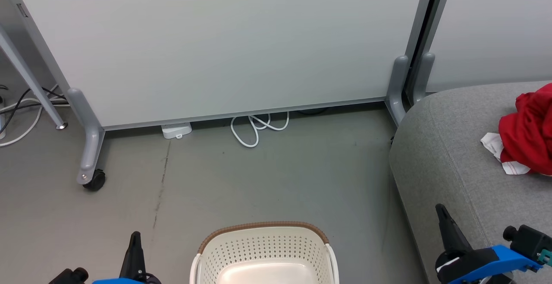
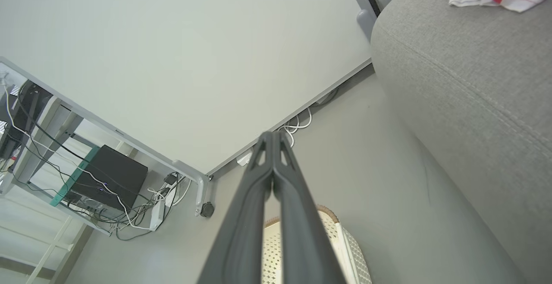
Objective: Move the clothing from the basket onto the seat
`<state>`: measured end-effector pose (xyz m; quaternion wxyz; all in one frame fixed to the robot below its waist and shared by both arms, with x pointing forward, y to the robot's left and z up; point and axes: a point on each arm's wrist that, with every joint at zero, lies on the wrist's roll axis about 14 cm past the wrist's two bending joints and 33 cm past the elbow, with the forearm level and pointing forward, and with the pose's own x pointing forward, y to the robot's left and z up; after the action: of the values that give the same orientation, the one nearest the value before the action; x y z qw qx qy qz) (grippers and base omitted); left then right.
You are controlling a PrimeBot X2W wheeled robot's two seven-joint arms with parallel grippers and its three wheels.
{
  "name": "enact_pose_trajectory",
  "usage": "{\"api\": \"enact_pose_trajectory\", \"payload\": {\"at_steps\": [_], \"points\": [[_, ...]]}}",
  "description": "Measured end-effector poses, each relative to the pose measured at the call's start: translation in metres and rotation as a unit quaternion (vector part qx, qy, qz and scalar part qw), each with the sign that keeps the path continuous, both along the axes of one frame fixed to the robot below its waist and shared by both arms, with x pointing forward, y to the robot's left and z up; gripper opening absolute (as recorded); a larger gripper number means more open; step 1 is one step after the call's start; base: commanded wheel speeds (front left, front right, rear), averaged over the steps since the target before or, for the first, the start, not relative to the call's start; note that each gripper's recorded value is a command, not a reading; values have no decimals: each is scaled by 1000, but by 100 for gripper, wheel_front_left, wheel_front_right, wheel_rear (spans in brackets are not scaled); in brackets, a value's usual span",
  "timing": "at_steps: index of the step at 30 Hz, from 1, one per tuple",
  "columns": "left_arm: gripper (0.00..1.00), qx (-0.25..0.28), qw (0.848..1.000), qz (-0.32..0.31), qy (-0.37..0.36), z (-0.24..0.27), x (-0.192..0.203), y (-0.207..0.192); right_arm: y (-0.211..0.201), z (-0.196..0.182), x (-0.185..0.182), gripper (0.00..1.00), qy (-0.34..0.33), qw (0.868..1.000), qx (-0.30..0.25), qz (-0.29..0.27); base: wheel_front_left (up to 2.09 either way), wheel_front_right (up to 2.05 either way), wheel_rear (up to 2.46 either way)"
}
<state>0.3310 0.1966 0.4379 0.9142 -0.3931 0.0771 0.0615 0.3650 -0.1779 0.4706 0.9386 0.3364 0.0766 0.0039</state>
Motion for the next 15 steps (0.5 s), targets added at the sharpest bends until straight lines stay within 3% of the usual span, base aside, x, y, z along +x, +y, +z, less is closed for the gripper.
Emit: {"api": "enact_pose_trajectory", "payload": {"at_steps": [15], "points": [[0, -84, 996, 14, -16, 12, 13, 2, -4, 6, 5, 0, -6, 995, 99, -19, 0, 0, 0]]}}
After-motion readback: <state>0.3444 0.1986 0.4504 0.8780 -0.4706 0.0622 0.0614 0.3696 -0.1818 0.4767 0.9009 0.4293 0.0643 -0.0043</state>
